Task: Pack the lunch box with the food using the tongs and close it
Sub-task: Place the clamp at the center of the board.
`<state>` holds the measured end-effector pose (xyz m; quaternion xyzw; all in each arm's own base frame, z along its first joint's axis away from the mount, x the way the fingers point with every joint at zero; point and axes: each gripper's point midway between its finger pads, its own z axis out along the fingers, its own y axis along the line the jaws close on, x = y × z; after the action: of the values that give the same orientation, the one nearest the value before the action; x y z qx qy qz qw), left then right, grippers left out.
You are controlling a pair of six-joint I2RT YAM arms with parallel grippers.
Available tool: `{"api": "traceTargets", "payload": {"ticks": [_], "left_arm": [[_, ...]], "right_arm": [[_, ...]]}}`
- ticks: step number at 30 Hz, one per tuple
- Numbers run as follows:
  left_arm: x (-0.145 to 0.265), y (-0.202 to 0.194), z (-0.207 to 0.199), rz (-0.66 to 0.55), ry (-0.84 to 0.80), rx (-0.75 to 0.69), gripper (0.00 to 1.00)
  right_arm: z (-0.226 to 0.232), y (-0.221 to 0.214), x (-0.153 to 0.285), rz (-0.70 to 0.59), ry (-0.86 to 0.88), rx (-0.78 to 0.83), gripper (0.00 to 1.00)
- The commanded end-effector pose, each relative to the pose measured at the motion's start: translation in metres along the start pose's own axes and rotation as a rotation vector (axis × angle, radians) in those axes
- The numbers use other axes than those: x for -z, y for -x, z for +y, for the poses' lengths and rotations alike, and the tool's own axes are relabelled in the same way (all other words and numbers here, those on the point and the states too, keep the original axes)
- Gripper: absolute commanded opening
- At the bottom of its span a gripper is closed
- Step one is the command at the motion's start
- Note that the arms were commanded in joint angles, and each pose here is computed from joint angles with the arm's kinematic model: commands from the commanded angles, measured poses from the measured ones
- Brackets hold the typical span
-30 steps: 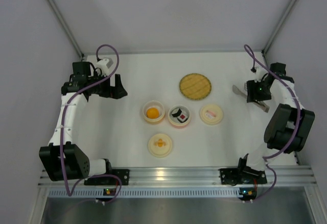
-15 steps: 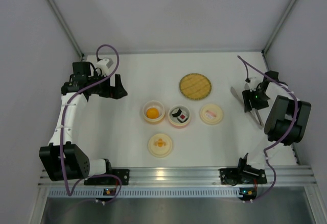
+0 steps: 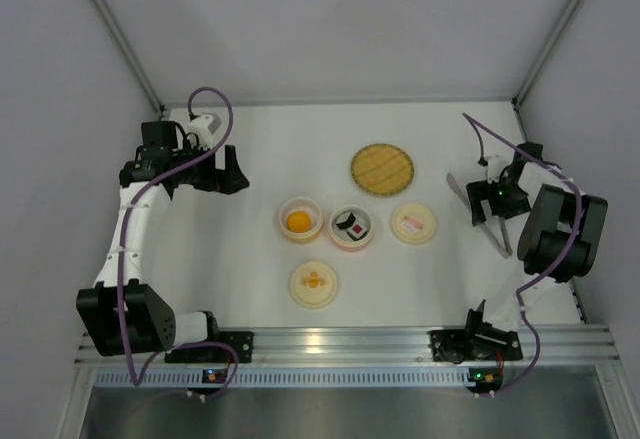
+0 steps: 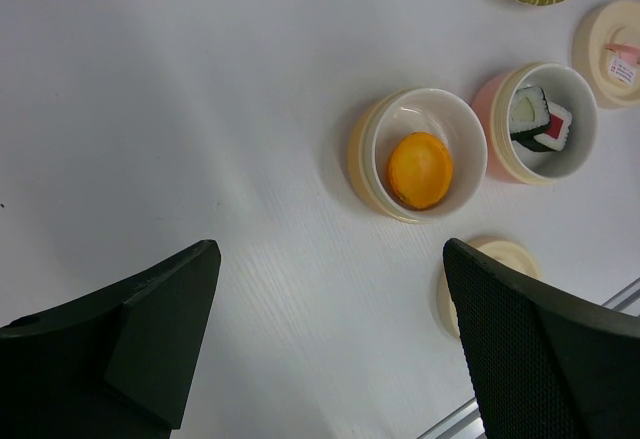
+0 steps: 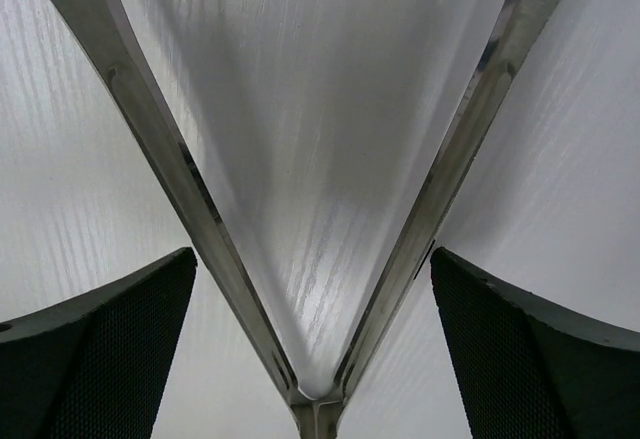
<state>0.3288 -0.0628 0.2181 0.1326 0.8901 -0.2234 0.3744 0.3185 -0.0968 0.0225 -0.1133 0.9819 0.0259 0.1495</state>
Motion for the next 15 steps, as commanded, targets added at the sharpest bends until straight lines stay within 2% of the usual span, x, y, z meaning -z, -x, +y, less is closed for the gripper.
{"api": "traceTargets", "payload": {"ticks": [1, 4, 8, 11, 15], "left_arm": [[0.010, 0.010, -0.006, -0.042, -0.007, -0.037, 0.98], [0.011, 0.011, -0.007, -0.043, -0.009, -0.040, 0.98], [0.013, 0.012, -0.009, -0.042, -0.014, -0.040, 0.98], [0.014, 0.014, -0.010, -0.047, -0.017, -0.042, 0.98], [0.012, 0.015, -0.009, -0.041, -0.020, -0.034, 0.98]], "right_arm": [[-0.009, 0.015, 0.012, -0.059, -0.024, 0.009, 0.99], [-0.008, 0.026, 0.030, -0.104, -0.028, 0.016, 0.99], [0.003, 0.056, 0.080, -0.229, 0.000, 0.079, 0.99], [0.023, 0.081, 0.121, -0.337, 0.053, 0.167, 0.99], [0.069, 0.086, 0.152, -0.351, 0.139, 0.289, 0.99]]}}
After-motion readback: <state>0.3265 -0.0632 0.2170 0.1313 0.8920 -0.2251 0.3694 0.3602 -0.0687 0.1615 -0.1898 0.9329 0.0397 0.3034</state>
